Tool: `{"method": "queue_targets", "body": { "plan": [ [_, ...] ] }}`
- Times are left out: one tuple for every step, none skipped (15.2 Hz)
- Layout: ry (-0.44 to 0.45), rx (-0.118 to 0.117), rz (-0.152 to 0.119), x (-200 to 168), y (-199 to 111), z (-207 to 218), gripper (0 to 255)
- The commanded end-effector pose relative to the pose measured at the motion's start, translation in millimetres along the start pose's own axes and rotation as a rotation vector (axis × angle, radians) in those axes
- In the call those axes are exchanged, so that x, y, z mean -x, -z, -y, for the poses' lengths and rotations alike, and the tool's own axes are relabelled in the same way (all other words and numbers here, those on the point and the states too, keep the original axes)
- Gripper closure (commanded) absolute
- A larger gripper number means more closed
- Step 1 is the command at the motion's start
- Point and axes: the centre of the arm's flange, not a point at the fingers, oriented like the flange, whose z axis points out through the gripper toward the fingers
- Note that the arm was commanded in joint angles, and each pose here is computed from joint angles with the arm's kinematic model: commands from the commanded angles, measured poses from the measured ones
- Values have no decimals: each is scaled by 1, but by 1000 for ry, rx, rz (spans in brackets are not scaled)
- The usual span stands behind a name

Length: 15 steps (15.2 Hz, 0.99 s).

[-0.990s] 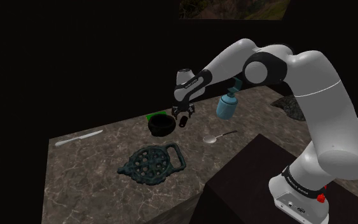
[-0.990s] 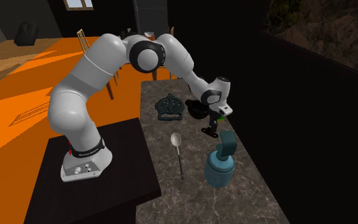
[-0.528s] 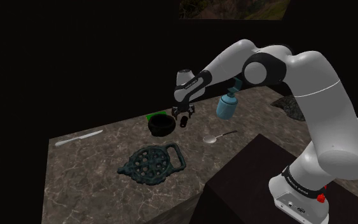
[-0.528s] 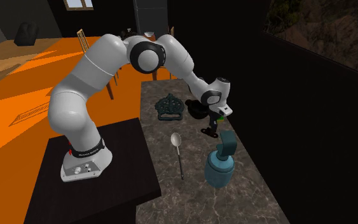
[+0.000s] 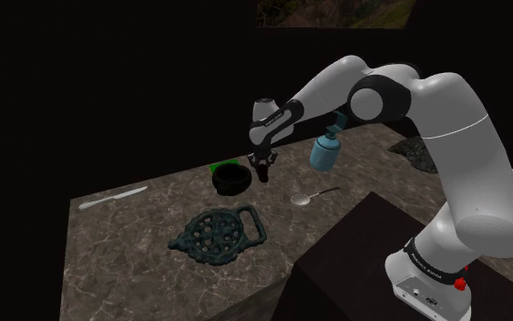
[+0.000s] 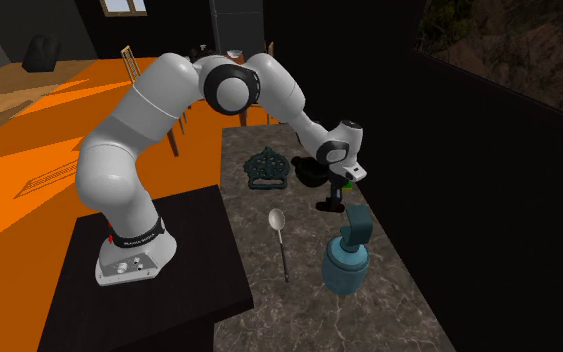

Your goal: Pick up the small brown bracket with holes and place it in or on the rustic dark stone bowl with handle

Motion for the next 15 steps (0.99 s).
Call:
{"method": "queue_targets", "body": {
  "plan": [
    [1, 3, 6, 2, -5, 1, 255],
    [2, 3, 6, 2, -5, -1, 255],
    [2, 3, 6, 2, 0, -1, 255],
    [2, 3, 6, 3, 5, -1, 255],
    [1, 3, 6, 3, 10, -2, 255],
    [1, 3, 6, 3, 16, -2, 255],
    [1, 3, 6, 3, 21, -3, 255],
    [2, 3, 6, 4, 26, -3, 255],
    [2, 3, 6, 4, 31, -3, 255],
    [2, 3, 6, 4, 37, -4, 255],
    [2, 3, 6, 5, 42, -4, 255],
    [2, 3, 6, 5, 47, -4, 255],
    [2, 3, 6, 5, 52, -5, 255],
    [2, 3, 6, 5, 58, -5, 255],
    [2, 3, 6, 6, 63, -5, 255]
  ]
}}
